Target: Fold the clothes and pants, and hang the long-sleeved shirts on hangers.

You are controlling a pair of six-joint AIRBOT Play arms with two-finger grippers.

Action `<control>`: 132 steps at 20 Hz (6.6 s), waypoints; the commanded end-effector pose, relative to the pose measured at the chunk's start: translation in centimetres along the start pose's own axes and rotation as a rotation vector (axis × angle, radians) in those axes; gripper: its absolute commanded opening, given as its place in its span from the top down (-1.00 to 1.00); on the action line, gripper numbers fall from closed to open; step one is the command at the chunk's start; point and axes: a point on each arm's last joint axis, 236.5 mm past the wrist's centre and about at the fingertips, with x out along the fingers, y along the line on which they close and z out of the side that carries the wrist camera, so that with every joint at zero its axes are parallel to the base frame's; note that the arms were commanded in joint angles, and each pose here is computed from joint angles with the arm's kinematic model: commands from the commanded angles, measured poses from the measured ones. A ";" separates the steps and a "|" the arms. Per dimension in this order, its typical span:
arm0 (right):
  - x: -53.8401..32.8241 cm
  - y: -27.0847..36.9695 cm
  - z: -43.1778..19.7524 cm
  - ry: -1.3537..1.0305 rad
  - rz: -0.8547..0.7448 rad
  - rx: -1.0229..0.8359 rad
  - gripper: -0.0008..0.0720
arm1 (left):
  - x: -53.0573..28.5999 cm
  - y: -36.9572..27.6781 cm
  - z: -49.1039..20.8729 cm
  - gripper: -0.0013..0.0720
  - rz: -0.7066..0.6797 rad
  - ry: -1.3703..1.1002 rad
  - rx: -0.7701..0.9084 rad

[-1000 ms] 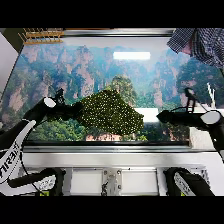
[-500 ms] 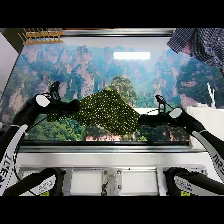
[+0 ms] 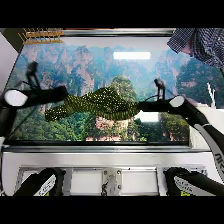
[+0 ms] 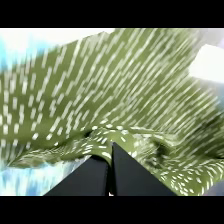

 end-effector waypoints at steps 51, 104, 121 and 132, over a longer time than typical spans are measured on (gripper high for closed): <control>-1.4 -6.0 -5.6 0.284 -0.332 0.022 0.96 | 6.5 8.0 -15.2 0.96 0.177 0.382 -0.089; 0.2 -10.8 -4.5 0.302 0.094 0.345 0.96 | 6.5 -2.9 -15.2 0.96 0.010 0.367 0.077; -13.6 -3.1 0.9 0.356 -0.243 -0.047 0.96 | 24.6 -21.7 -24.0 0.96 -0.214 0.558 0.265; -13.0 1.2 1.7 0.346 -0.209 -0.152 0.96 | 25.9 -24.2 -22.5 0.96 -0.248 0.596 0.305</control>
